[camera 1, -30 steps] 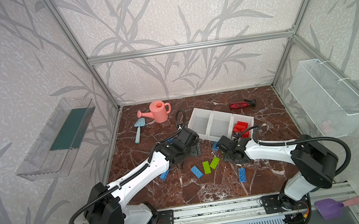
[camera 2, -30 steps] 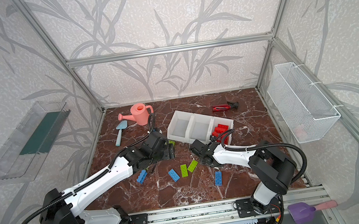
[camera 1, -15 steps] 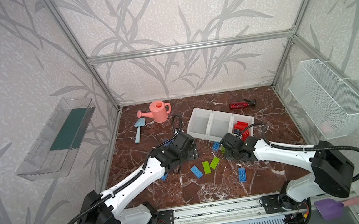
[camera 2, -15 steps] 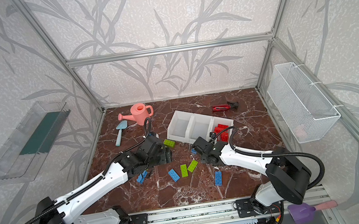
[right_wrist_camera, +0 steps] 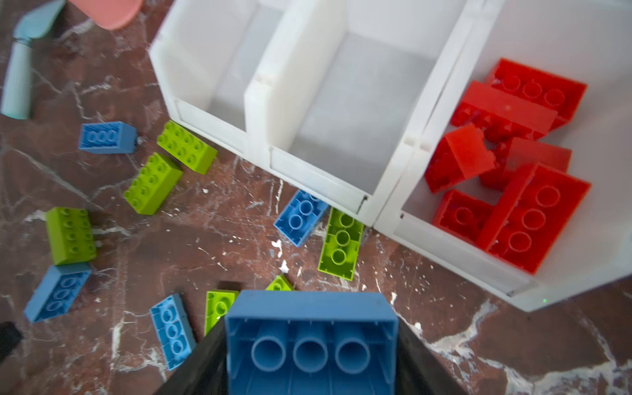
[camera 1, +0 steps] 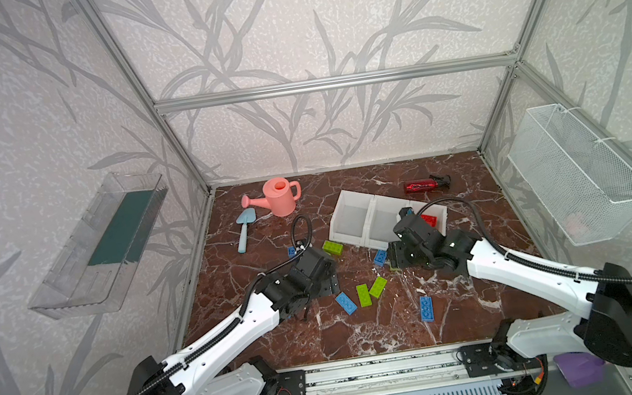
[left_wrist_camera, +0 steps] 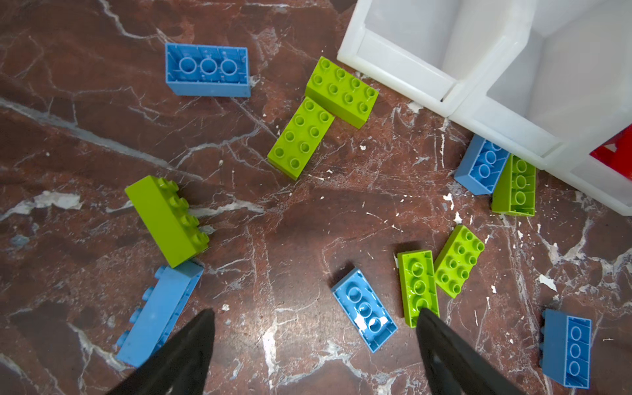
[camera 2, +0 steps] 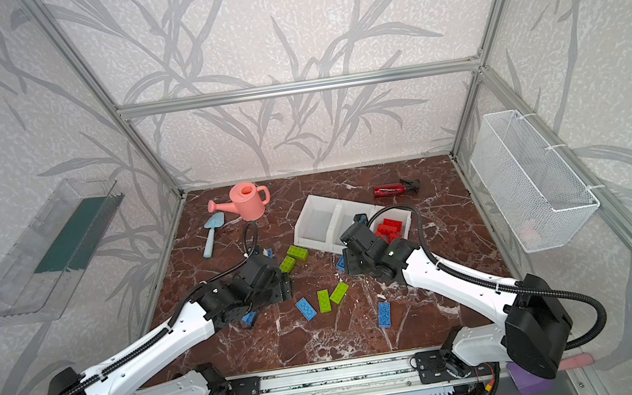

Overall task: Sort the legos into containers by color
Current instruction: 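Carry the blue brick into the middle compartment with the right gripper and release, then grasp a blue brick on the table with the left gripper while the right hovers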

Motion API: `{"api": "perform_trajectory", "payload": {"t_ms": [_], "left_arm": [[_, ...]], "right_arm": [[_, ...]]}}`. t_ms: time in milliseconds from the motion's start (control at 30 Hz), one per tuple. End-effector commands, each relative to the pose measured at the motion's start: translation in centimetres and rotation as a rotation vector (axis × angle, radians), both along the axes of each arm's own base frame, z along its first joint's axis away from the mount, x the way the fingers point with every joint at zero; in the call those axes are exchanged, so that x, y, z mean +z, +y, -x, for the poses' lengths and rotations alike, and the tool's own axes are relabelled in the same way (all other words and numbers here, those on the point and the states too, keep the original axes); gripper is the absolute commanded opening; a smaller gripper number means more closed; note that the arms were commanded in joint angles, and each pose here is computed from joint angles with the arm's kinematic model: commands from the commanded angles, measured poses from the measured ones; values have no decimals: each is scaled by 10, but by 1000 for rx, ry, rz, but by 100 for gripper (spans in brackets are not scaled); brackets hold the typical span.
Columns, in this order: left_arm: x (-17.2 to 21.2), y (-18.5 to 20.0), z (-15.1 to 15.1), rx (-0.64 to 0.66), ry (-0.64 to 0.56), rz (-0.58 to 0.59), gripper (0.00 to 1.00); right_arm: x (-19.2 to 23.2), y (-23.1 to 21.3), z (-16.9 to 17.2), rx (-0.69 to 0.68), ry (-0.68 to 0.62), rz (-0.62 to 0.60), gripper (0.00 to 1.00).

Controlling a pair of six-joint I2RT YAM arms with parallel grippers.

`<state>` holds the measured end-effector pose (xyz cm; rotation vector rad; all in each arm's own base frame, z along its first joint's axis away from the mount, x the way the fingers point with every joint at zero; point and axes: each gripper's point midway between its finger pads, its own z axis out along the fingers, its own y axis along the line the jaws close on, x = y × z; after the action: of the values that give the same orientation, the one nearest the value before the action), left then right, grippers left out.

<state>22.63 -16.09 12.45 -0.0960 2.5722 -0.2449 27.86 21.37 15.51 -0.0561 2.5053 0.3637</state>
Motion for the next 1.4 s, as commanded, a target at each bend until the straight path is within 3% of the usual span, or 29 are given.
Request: {"api": "perform_trajectory", "payload": {"t_ms": [0, 67, 400, 600, 867, 1167, 1367], "left_arm": [[-7, 18, 7, 58, 9, -33, 95], [-9, 21, 10, 56, 11, -34, 99], [-1, 41, 7, 120, -81, -53, 99], [-7, 42, 9, 121, -54, -74, 99], [-24, 37, 13, 91, -12, -71, 99], [-38, 26, 20, 22, 89, -99, 99], [-47, 16, 22, 29, 115, -50, 99]], "right_arm": [[24, 13, -18, 85, -41, -34, 58], [27, 15, -29, 97, -35, -36, 58], [28, 6, -99, 63, -35, -32, 56], [18, 3, -127, 53, -16, 2, 56], [-17, -2, -140, 15, 47, 28, 60], [-18, -8, -141, 1, 43, 30, 78], [-12, -11, -139, 5, 33, 30, 85]]}}
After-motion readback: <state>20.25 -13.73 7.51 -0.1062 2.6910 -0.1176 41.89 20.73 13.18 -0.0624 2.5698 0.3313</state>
